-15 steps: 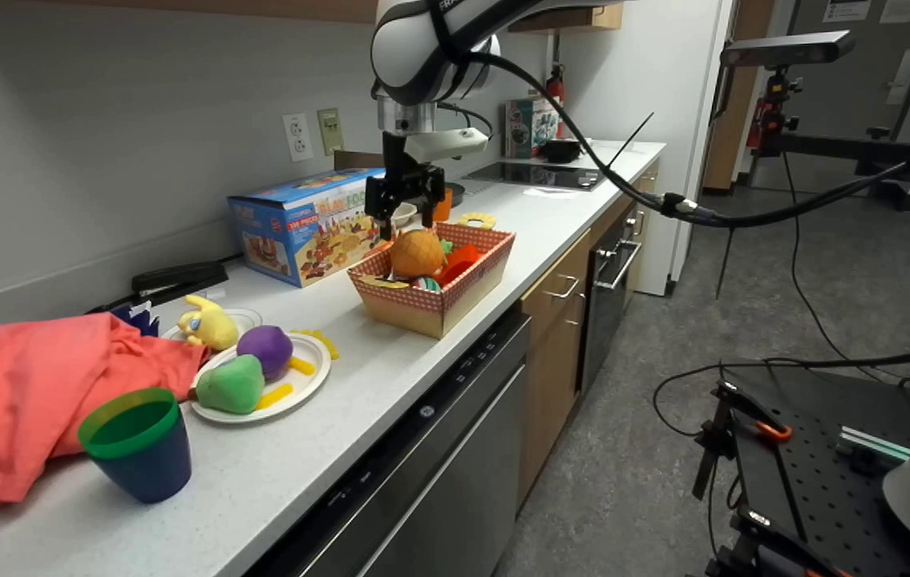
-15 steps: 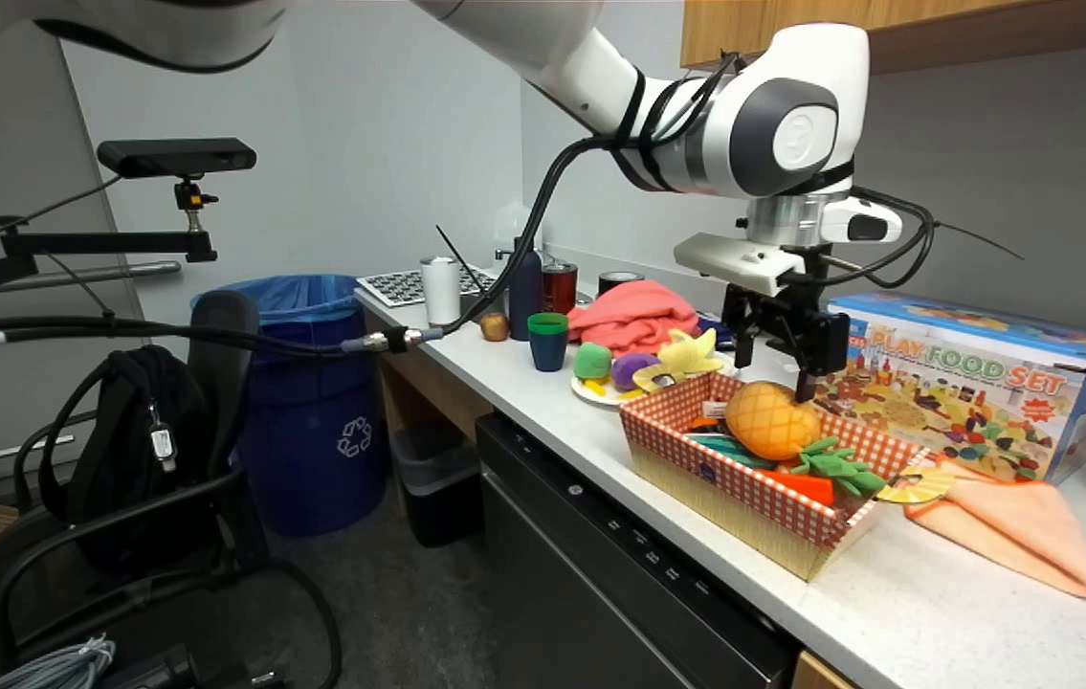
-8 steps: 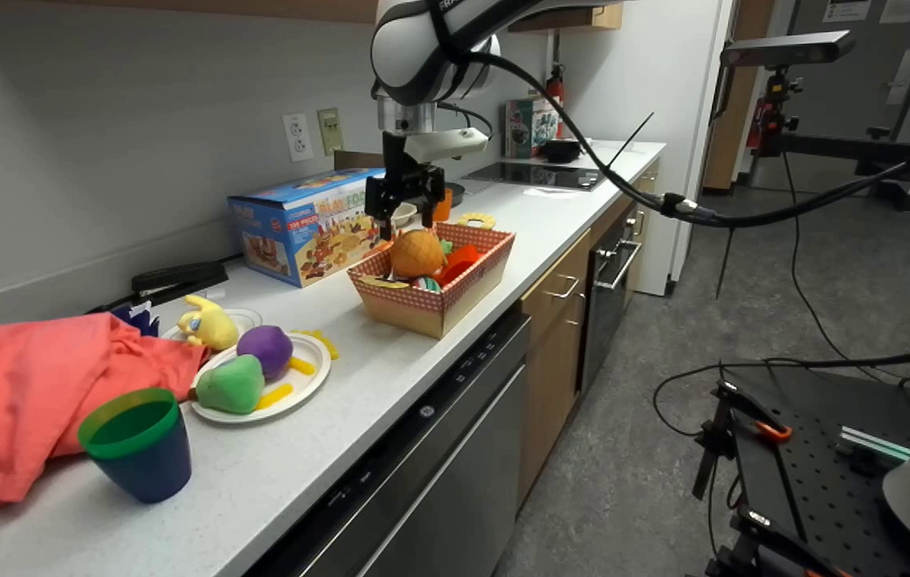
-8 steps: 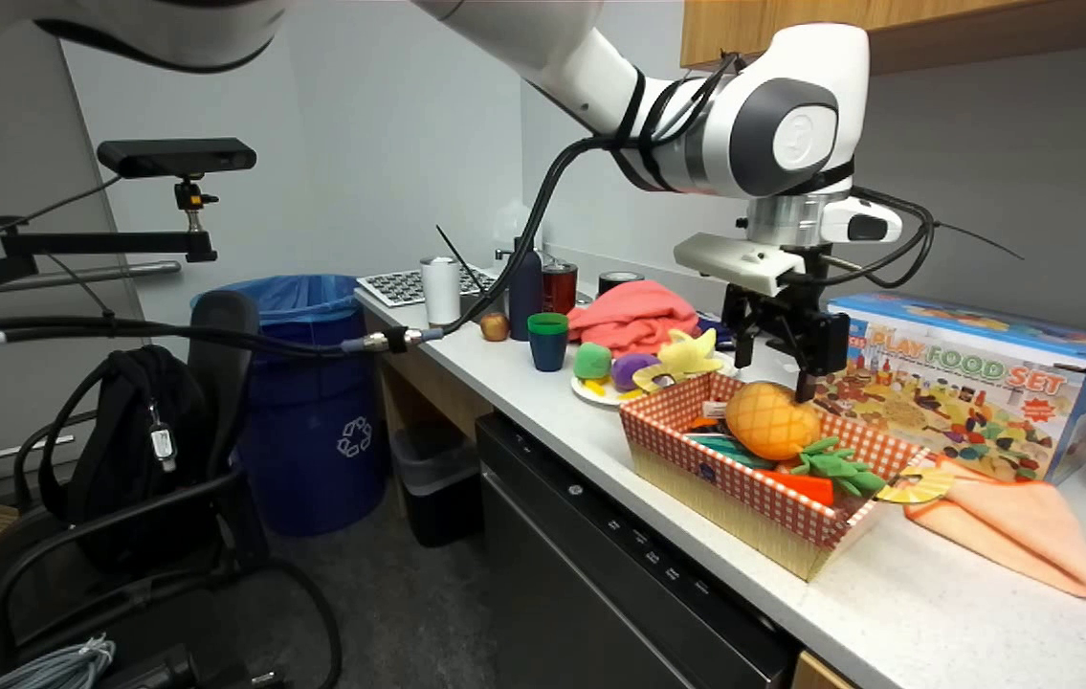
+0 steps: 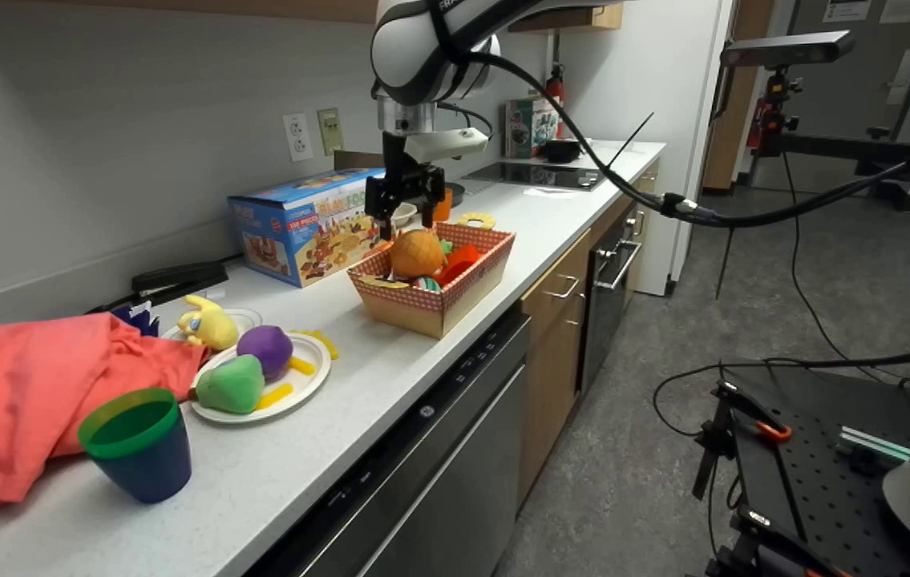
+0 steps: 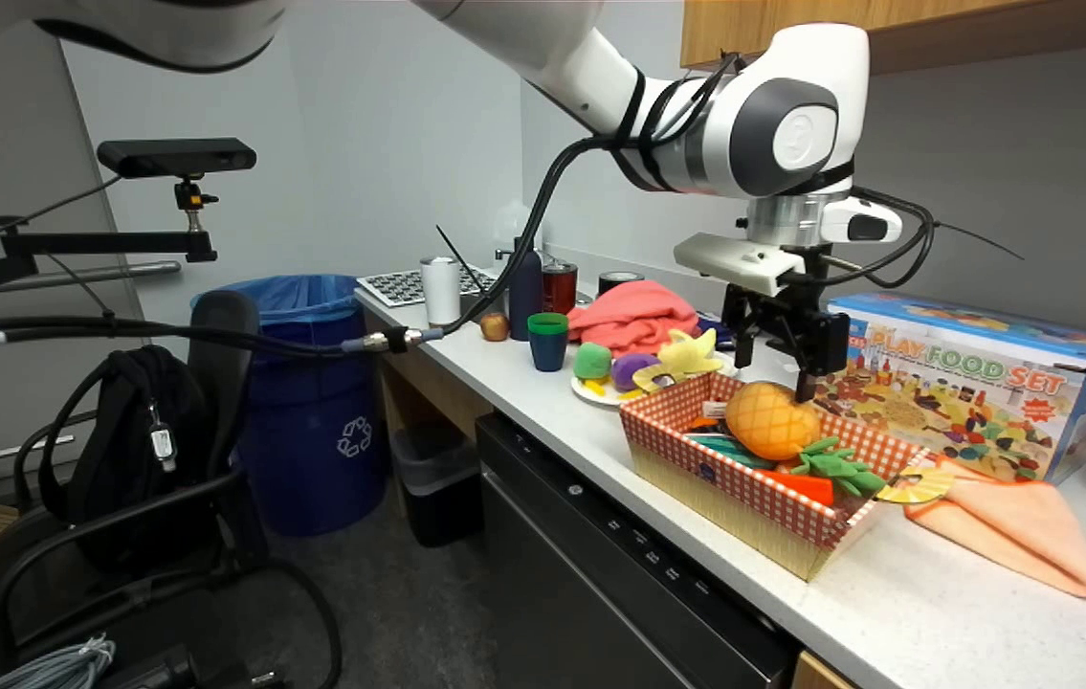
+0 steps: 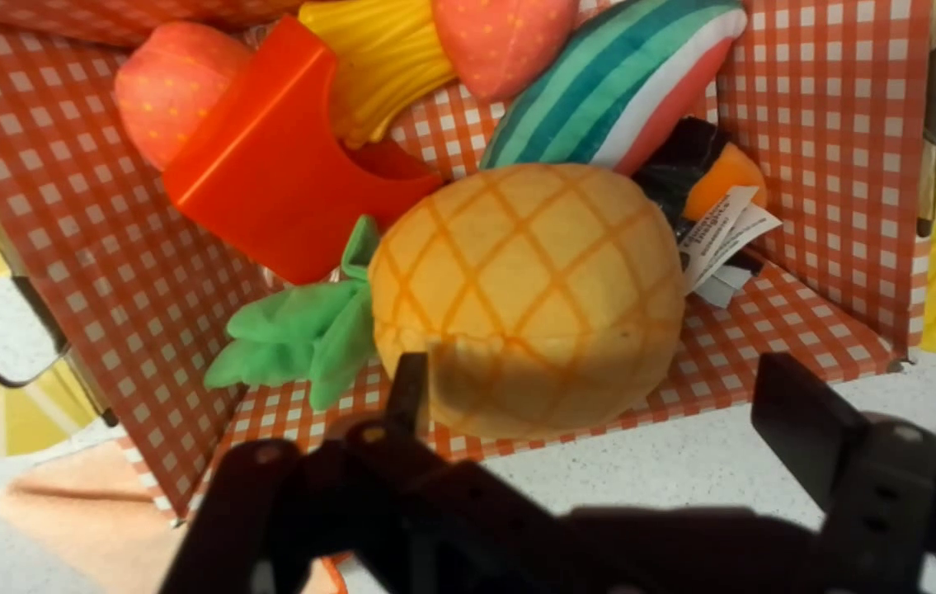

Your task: Remove the toy pineapple from the fruit box and put it on the counter

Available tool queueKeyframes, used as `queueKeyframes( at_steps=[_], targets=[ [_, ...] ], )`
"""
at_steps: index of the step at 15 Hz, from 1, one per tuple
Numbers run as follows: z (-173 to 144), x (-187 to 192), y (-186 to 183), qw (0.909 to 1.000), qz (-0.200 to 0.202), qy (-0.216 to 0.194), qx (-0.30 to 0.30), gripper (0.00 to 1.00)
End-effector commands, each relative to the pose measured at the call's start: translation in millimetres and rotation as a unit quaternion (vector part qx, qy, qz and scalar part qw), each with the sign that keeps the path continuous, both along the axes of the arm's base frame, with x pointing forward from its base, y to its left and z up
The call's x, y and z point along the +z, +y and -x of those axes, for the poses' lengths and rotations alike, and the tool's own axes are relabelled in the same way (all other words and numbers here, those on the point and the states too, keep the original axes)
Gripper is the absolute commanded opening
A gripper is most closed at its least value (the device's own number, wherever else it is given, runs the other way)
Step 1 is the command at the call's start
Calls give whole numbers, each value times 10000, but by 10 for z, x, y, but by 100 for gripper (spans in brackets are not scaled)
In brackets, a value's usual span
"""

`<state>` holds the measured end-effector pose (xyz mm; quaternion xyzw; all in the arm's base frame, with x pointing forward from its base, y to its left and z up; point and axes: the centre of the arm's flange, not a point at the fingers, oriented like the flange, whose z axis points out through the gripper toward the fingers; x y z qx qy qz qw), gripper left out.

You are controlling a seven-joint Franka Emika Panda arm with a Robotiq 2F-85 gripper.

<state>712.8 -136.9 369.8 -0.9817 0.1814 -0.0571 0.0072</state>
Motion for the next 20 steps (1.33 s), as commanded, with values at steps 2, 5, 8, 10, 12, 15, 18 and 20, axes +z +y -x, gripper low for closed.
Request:
queueKeyframes(
  at_steps=[2, 5, 8, 10, 12, 15, 18, 20],
  targets=[
    [-31, -32, -78, 9998, -48, 116, -131, 100],
    [-71, -186, -103, 9992, 81, 319, -211, 89],
    [-91, -314, -75, 9987, 19, 476, -180, 58],
    [-117, -326, -41, 9987, -5, 487, -178, 42],
    [-123, -275, -9, 9986, 10, 482, -201, 28],
    [-59, -173, 34, 9985, -6, 546, -29, 8],
    [6, -80, 5, 9941, -279, 728, 759, 5],
    [14, -45, 1, 9907, -307, 828, 1034, 4]
  ],
)
